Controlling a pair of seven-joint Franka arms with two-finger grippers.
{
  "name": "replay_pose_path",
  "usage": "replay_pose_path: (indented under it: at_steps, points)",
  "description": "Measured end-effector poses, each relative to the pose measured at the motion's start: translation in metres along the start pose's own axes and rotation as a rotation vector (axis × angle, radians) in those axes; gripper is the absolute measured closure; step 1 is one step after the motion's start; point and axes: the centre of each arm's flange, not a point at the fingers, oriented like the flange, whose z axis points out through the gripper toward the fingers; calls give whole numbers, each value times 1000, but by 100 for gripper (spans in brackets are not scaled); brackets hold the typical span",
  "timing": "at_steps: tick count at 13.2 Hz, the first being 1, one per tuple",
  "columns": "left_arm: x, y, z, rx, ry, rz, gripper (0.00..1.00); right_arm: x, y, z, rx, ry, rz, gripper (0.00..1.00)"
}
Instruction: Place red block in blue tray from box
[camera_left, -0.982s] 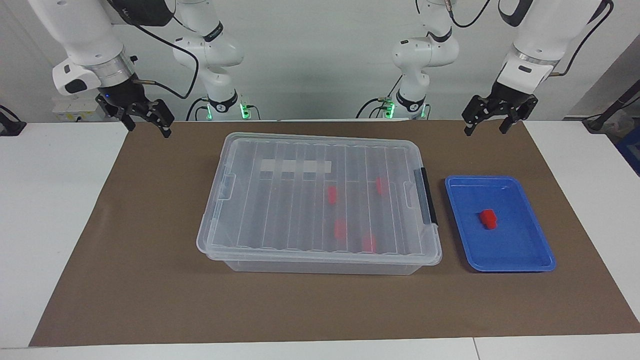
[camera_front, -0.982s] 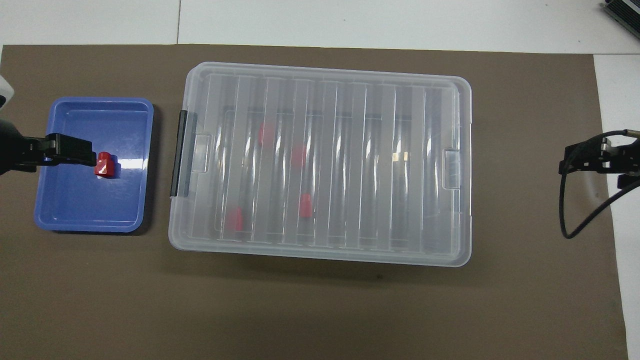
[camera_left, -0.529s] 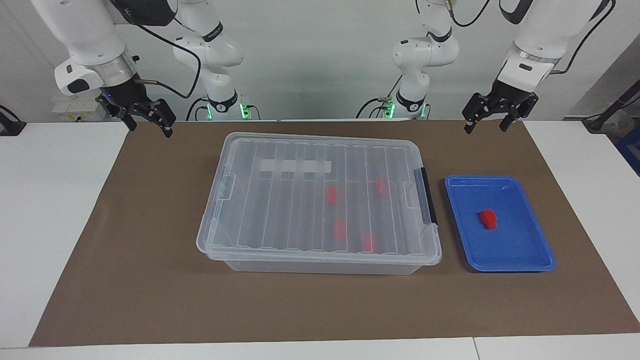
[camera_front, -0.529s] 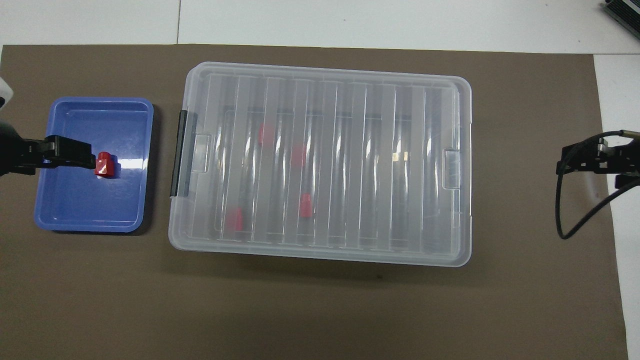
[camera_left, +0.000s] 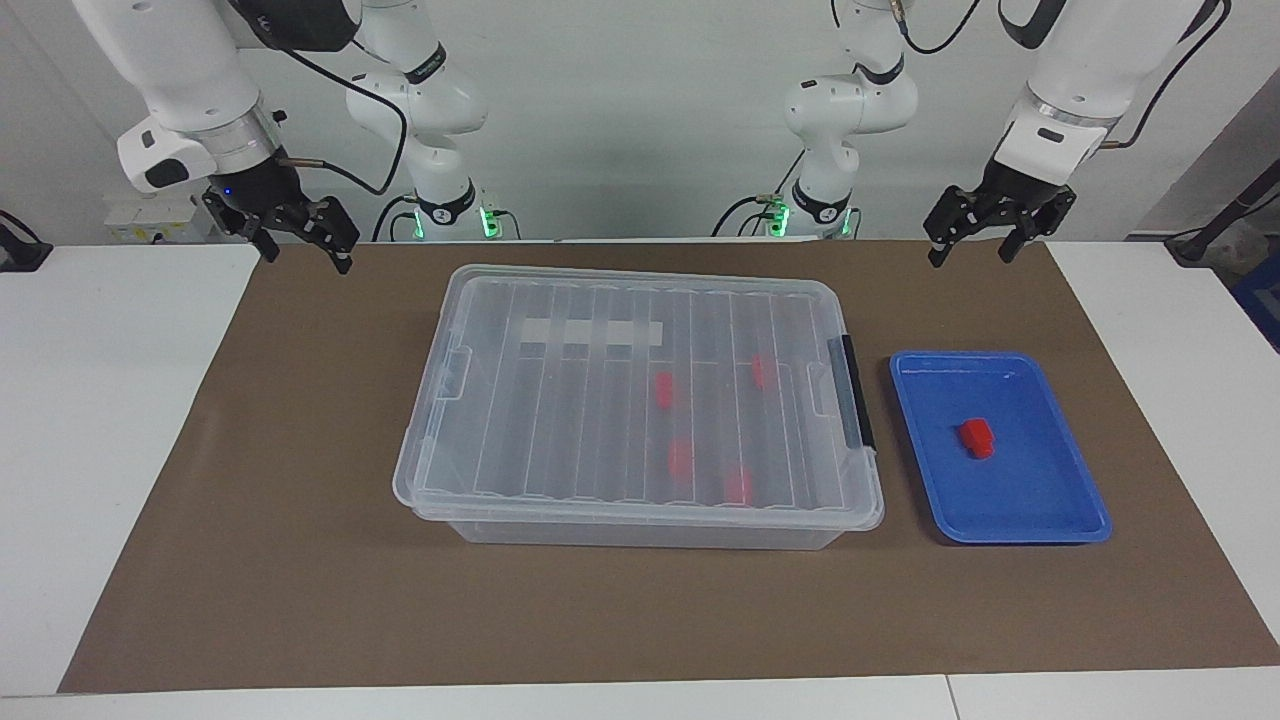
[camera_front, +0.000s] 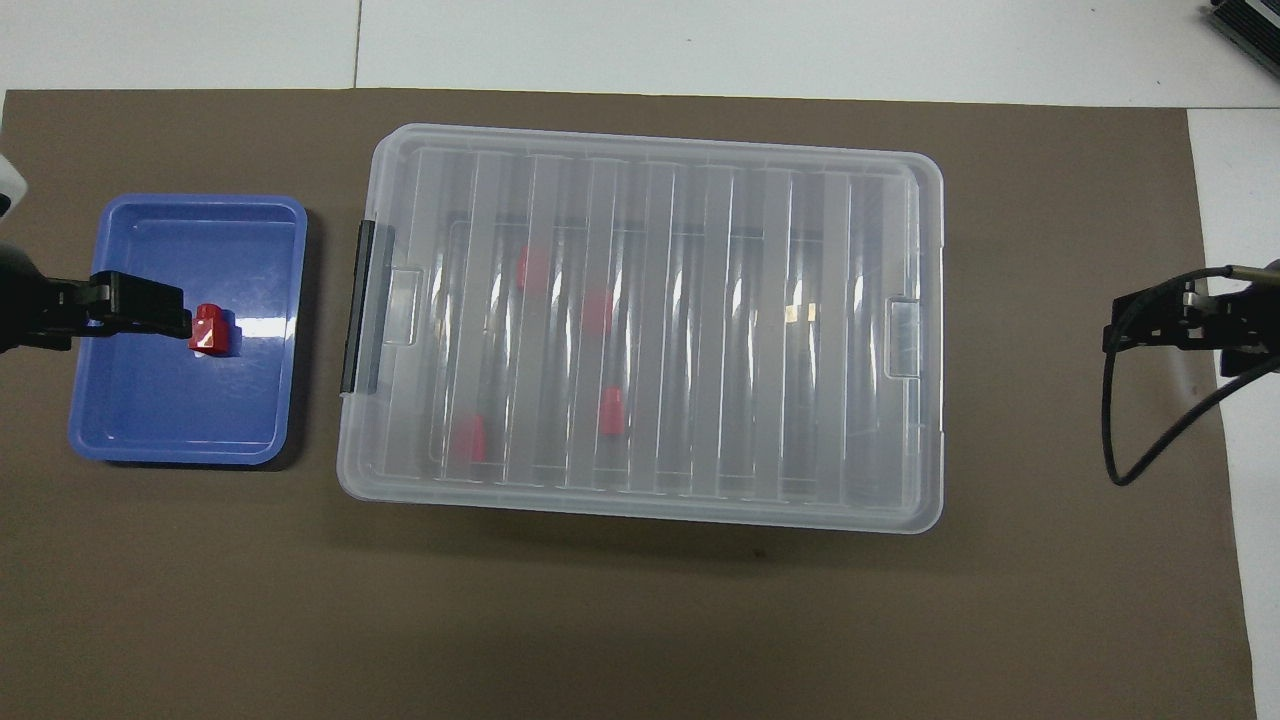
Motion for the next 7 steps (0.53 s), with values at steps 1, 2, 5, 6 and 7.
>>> replay_pose_path:
  at_steps: [1,2,5,6,7]
  points:
    - [0,0,0,0,0,0,0,0,-1,0,-4,1,-10,0]
    - [0,0,0,0,0,0,0,0,-1,0,-8,2,-14,0]
    - [0,0,0,0,0,0,0,0,-1,0,-15,2,-66,0]
    - [0,0,0,0,0,0,0,0,-1,0,-16,2,-75,0]
    - [0,0,0,0,0,0,0,0,-1,0,-16,2,-76,0]
